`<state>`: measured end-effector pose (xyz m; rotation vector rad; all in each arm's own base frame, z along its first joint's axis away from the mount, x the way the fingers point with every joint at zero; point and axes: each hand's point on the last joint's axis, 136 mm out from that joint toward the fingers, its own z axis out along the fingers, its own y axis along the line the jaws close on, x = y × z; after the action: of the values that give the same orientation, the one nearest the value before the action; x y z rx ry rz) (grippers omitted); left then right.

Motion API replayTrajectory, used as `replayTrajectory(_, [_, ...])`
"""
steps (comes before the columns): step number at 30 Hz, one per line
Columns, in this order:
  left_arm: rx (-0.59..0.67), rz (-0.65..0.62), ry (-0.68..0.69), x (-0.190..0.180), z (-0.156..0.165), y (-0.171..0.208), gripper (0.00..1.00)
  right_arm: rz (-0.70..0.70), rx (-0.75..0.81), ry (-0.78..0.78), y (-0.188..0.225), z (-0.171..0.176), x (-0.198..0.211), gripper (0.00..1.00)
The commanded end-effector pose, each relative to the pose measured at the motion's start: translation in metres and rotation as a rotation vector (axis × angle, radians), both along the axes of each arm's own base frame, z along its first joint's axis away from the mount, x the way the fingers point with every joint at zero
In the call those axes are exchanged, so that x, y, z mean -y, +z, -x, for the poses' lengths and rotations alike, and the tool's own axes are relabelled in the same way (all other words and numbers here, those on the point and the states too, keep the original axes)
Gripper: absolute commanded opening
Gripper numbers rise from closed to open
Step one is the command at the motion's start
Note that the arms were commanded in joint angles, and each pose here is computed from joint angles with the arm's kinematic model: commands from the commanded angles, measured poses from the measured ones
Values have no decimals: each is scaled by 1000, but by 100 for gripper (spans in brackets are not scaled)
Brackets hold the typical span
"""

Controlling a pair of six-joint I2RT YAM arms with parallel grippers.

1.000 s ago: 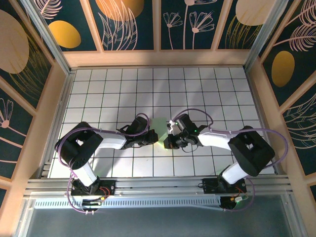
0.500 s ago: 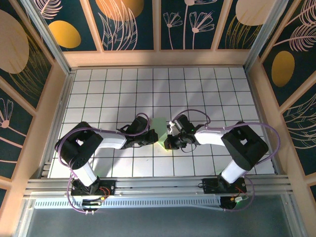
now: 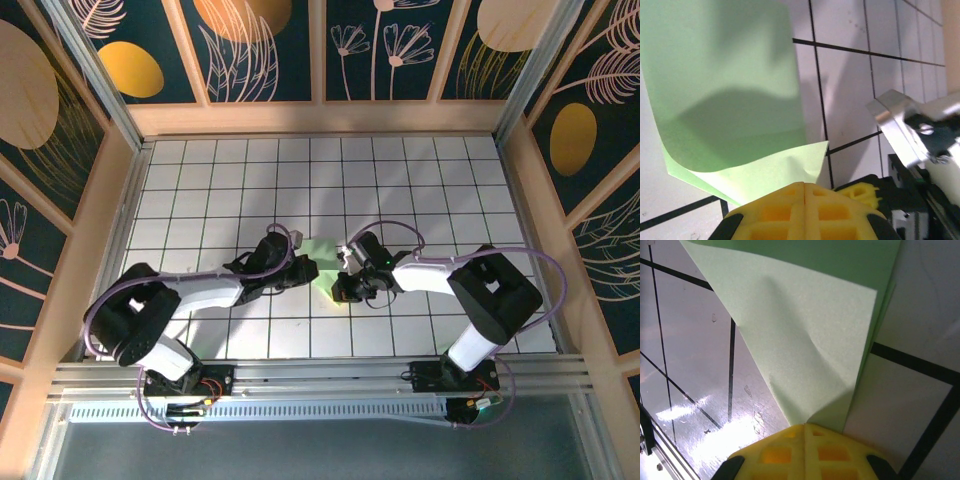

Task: Fold a paper plane with a square sheet of paper (fold left side to right side)
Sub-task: Third fold the triangle at the center of the table.

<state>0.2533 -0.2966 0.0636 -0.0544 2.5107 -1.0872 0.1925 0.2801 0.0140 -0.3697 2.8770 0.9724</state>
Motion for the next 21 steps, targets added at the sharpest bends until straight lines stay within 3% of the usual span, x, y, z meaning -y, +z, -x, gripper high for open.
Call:
replayTrajectory(1, [6, 53, -17, 4, 8, 1, 0, 215, -29, -55, -34, 7, 37, 0])
replayTrajectory(8, [-14, 98, -68, 30, 20, -6, 0, 238, -23, -54, -36, 8, 38, 0])
replayTrajectory(21, [-51, 40, -21, 29, 13, -30, 0, 260, -27, -42, -39, 11, 38, 0])
